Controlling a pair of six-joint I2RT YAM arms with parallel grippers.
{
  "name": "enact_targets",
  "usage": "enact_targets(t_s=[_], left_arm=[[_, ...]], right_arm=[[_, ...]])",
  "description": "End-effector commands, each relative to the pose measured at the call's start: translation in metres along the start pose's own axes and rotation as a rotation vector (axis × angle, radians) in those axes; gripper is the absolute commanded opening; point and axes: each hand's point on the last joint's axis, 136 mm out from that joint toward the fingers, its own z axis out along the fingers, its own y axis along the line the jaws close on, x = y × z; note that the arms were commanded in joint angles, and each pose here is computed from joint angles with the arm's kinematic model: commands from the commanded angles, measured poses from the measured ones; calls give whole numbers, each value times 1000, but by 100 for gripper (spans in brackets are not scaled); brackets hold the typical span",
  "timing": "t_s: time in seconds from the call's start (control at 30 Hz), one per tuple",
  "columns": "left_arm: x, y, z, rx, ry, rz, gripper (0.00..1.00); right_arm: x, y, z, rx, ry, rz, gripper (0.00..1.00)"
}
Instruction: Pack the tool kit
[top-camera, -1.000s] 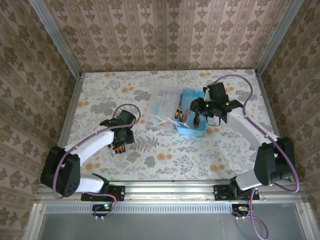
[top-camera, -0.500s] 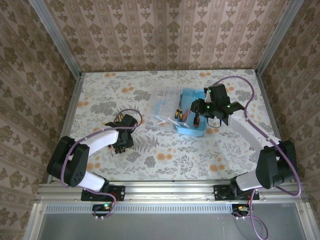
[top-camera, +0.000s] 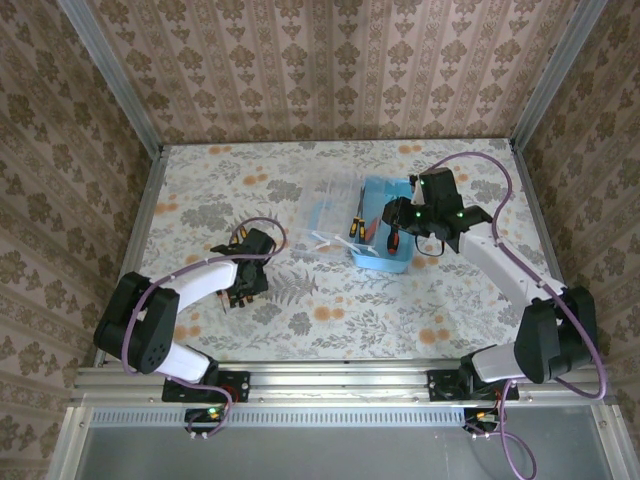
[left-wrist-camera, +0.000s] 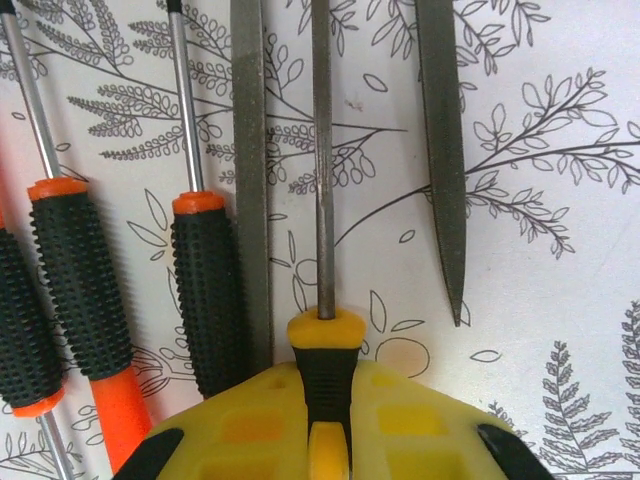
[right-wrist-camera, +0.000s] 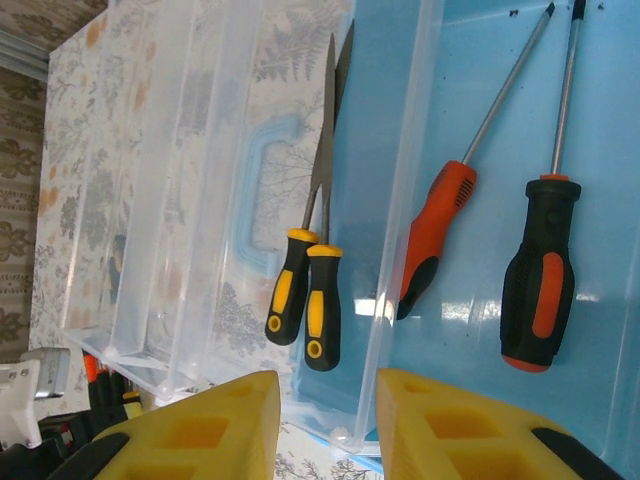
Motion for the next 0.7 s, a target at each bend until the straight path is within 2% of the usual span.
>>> enact_targets(t_s=[0.0, 0.33, 0.43, 0.57, 0.67], left_arm=[[-13, -10, -19, 36, -53, 61, 8], [-34, -32, -79, 167, -173, 123, 3], [-40, -53, -108, 261, -238, 191, 3], [-43, -97, -148, 446, -331, 302, 1], [-38, -131, -166, 566, -367, 358, 1]], right_arm=[[-3, 2, -6, -4, -26, 4, 33], [-1, 7, -4, -38, -18, 5, 33], [1, 23, -4, -117, 2, -17, 34], [6, 51, -4, -227, 22, -34, 38], [12, 78, -4, -323, 32, -44, 44]])
